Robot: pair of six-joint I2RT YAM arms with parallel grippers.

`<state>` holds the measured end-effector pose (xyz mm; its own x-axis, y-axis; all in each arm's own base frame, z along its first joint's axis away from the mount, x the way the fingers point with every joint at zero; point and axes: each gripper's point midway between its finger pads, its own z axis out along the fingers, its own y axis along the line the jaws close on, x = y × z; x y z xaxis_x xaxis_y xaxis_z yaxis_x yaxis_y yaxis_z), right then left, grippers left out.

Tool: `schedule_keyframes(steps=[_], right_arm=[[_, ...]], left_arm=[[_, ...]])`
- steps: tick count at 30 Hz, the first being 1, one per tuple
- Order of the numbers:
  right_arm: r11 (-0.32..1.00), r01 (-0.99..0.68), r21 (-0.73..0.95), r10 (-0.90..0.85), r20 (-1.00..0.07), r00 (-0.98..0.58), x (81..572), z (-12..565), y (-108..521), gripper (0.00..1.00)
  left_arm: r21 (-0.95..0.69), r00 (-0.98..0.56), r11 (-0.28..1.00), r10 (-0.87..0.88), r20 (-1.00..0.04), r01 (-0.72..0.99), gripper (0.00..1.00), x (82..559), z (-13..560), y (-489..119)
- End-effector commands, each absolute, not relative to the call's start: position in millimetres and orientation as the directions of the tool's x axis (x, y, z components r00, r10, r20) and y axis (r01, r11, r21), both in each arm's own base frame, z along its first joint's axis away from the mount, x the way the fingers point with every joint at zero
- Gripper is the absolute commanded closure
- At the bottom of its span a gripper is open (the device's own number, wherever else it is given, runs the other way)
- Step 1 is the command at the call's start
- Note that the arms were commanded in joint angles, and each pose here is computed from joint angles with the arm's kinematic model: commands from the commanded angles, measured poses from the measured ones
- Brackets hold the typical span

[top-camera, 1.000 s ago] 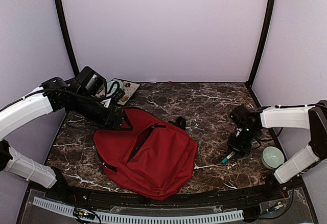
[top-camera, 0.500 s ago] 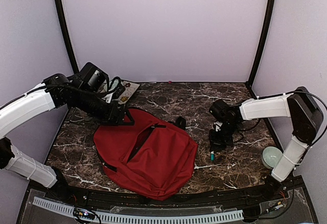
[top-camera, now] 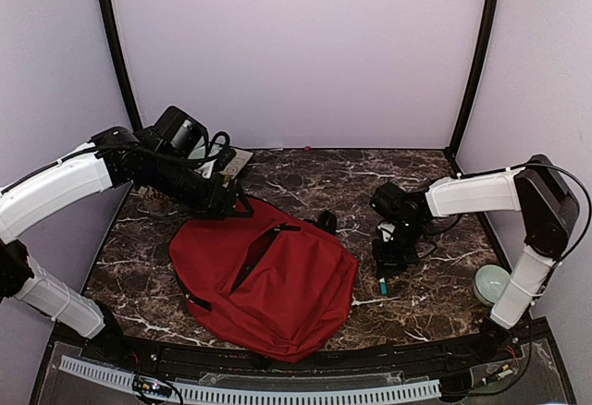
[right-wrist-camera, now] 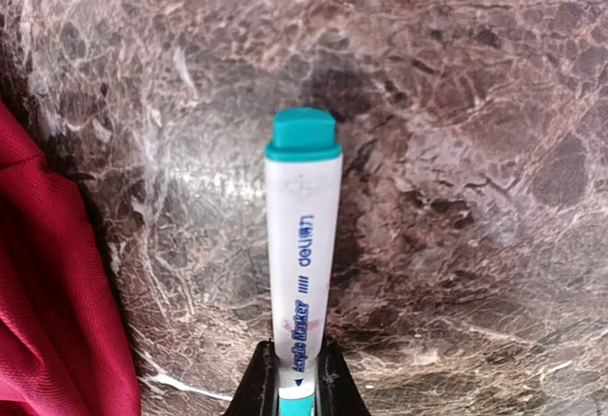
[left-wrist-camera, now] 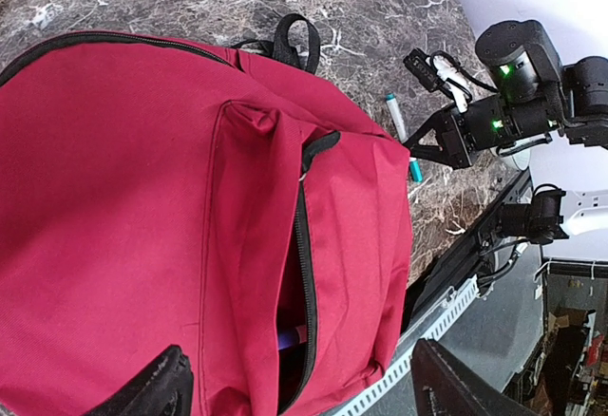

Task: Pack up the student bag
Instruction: Pick up the pen from the center of the board.

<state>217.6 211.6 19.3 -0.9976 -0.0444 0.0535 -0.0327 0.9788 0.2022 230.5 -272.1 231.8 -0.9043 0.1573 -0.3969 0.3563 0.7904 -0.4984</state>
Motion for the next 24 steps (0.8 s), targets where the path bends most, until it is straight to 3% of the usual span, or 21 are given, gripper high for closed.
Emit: schedule_keyframes(steps=[1, 4, 7, 15, 24], right_arm=[[0.984, -0.069, 0.167, -0.075, 0.035, -0.997, 216, 25, 207, 0.83], [0.985, -0.09, 0.147, -0.096, 0.036, -0.995, 216, 24, 206, 0.56], [0.988, -0.103, 0.118, -0.109, 0.041, -0.993, 219, 21, 204, 0.53], [0.989, -0.123, 0.084, -0.127, 0.044, -0.991, 226, 16, 207, 0.65], [0.971, -0.182, 0.153, -0.19, 0.041, -0.981, 225, 18, 220, 0.96]], left_arm=[[-0.537, -0.895, 0.759, 0.132, -0.426, 0.368, 0.19, 236, 250, -280], [-0.537, -0.897, 0.762, 0.127, -0.424, 0.362, 0.19, 236, 250, -279], [-0.539, -0.898, 0.763, 0.121, -0.423, 0.357, 0.19, 235, 250, -278], [-0.552, -0.905, 0.764, 0.097, -0.414, 0.334, 0.2, 233, 250, -276], [-0.566, -0.908, 0.761, 0.071, -0.413, 0.317, 0.2, 232, 248, -274]])
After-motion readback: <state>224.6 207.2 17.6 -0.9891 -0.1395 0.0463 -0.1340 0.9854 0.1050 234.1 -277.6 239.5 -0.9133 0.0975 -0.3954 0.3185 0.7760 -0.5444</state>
